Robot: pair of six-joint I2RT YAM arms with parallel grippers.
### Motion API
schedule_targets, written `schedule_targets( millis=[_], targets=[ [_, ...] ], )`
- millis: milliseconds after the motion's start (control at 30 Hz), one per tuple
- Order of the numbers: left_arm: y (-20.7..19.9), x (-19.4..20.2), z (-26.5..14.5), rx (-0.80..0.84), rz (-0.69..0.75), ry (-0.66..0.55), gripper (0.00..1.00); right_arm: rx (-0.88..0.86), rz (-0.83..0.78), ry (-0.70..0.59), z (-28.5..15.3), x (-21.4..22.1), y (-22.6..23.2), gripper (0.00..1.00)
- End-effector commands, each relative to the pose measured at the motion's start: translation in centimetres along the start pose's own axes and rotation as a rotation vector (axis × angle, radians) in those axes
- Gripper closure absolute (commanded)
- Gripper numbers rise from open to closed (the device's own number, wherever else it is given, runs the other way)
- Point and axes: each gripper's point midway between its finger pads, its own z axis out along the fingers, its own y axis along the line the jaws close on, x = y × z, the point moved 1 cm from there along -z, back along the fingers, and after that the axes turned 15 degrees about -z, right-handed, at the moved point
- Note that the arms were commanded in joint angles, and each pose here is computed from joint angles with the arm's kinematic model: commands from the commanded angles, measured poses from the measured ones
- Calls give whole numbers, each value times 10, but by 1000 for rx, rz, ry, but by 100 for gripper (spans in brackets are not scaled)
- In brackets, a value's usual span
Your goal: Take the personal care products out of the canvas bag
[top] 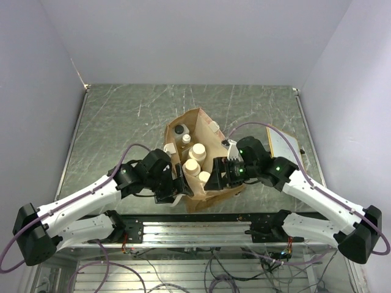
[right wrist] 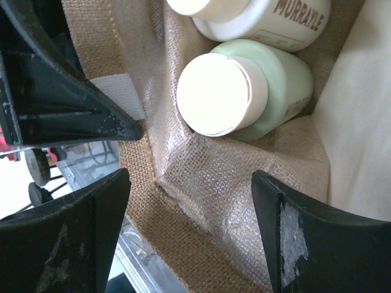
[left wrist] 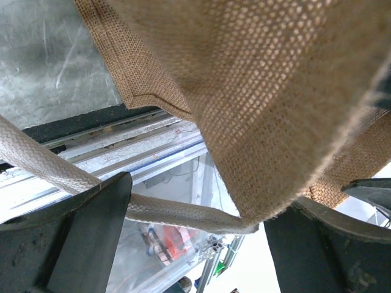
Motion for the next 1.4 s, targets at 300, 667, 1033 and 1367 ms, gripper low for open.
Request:
schedule_targets(
  millis=[300,667,1033,1367],
  targets=[
    [27,-6,-8,-228,133,-15,5,271,-92,82,-10,-59,-20,18],
    [23,-10,-15,-248,168,-27,5,400,-63,162,28,-62,-28,21],
    [9,-8,-19,-209,169,-20,5,607,-77,295,48,-25,-23,29],
    [8,-9,-30,-207,162,-43,6,600,-166,394,68,0,-25,23]
  ],
)
